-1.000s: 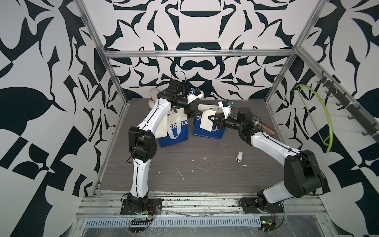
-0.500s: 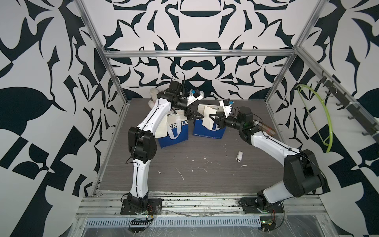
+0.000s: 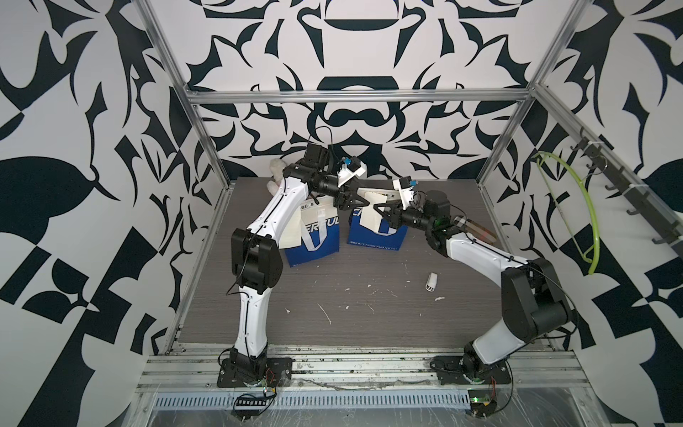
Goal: Staple the receipts to the bags
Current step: Hold the receipt from the takeout bag.
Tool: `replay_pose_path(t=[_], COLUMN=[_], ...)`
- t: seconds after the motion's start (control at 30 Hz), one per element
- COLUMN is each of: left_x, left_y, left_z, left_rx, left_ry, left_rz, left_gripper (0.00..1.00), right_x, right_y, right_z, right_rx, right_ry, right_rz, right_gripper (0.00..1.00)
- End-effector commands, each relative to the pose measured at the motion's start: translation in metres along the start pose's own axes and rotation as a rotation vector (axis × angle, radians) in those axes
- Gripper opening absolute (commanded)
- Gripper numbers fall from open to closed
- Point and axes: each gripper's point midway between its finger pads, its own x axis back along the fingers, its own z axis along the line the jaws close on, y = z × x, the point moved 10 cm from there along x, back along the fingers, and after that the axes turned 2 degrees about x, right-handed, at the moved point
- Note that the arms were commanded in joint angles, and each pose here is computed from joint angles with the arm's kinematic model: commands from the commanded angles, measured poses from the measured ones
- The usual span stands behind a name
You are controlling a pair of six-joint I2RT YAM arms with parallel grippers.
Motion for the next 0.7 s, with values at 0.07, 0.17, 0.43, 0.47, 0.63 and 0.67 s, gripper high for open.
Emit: replay_pose_path(t=[0.07,0.17,0.43,0.47,0.63,0.67], left_x=[-0.008,-0.012,-0.019,-0.019,-0.019,-0.02], left_y=[-0.003,-0.005,-0.008,-0.009,-0.011,-0.012], left_z=[-0.001,0.001,0.004,0.005,0.005,0.005], left_rx=[0.021,0.028,0.048,0.051,0.06,0.064], left_ry=[-0.033,-0.034,-0.04,-0.039,-0.039,-0.04], left_rz=[-0.01,-0.01,-0.012,-0.01,-0.007,-0.005], left_gripper=[0.63,0.56,0.38,0.38,0.32,0.29], right_x=[0.001,-0.001,-0.003,-0.004,-0.005,-0.005], right_y=[0.028,0.027,0.025,0.025,0.025,0.025], right_z=[0.014,0.014,0.011,0.011,0.01,0.01], right_rx=[0.067,0.063,0.052,0.052,0.051,0.049], right_ry=[0.06,0.07,0.075,0.076,0.073,0.073], right_rz=[-0.079,-0.07,-0.054,-0.053,-0.052,-0.052], right_gripper=[0.0,0.0,0.0,0.0,0.0,0.0])
